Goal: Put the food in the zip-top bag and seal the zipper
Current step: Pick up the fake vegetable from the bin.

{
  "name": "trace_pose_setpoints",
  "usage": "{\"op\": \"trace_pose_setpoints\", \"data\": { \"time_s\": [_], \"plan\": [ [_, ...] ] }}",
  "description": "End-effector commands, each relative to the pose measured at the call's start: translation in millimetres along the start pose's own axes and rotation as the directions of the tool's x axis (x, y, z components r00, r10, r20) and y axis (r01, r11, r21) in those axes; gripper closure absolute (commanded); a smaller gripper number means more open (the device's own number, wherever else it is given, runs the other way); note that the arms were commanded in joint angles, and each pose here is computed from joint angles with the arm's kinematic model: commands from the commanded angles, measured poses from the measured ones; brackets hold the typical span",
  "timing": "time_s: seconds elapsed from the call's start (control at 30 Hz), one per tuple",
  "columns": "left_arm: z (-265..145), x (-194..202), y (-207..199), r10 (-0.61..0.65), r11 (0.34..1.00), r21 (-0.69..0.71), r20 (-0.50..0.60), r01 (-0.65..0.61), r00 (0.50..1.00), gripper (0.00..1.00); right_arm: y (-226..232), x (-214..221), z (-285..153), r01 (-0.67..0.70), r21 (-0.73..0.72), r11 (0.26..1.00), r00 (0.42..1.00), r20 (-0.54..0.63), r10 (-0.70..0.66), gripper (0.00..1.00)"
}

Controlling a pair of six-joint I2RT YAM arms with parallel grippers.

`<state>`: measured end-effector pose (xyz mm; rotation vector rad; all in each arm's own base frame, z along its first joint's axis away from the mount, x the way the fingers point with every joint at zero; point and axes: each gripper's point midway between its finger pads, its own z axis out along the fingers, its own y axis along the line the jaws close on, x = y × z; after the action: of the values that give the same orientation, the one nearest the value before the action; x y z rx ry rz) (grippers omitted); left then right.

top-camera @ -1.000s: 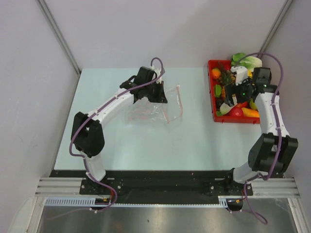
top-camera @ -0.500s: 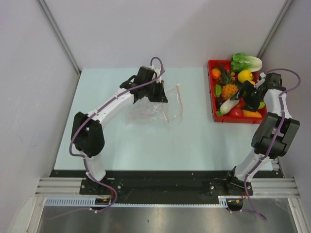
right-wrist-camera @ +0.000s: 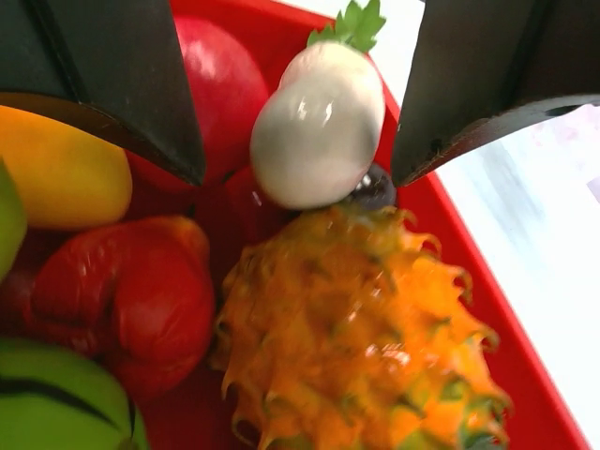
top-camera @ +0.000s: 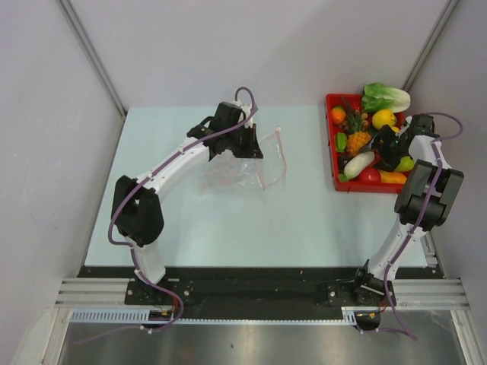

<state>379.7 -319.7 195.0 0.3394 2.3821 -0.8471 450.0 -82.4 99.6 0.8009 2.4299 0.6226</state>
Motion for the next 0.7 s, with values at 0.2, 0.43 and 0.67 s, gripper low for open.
{"op": "trace_pose_setpoints", "data": {
  "time_s": [0.2,0.43,0.67],
  "plan": [
    [-4.0,-9.9,-9.4,0.016,1.0,0.017,0.029,-0.016,0.999,1.0,17.7,-8.5,-3.5,0.015,-0.067,0.998,1.0,0.01,-0.014,0.5],
    [-10.3,-6.8,-18.3,0.008,0.998,0.06,0.014,-0.009,1.0,1.0,37.1,-20.7,-37.5,0.028,-0.14,0.99,0.998,0.06,-0.02,0.8],
    [-20.9,-10.6,-29.3,-0.066,0.987,0.148,0.002,0.065,0.998,1.0,97.3,-22.2,-99.3,0.097,-0.335,0.937,0.99,0.133,-0.055,1.0]
  ]
}}
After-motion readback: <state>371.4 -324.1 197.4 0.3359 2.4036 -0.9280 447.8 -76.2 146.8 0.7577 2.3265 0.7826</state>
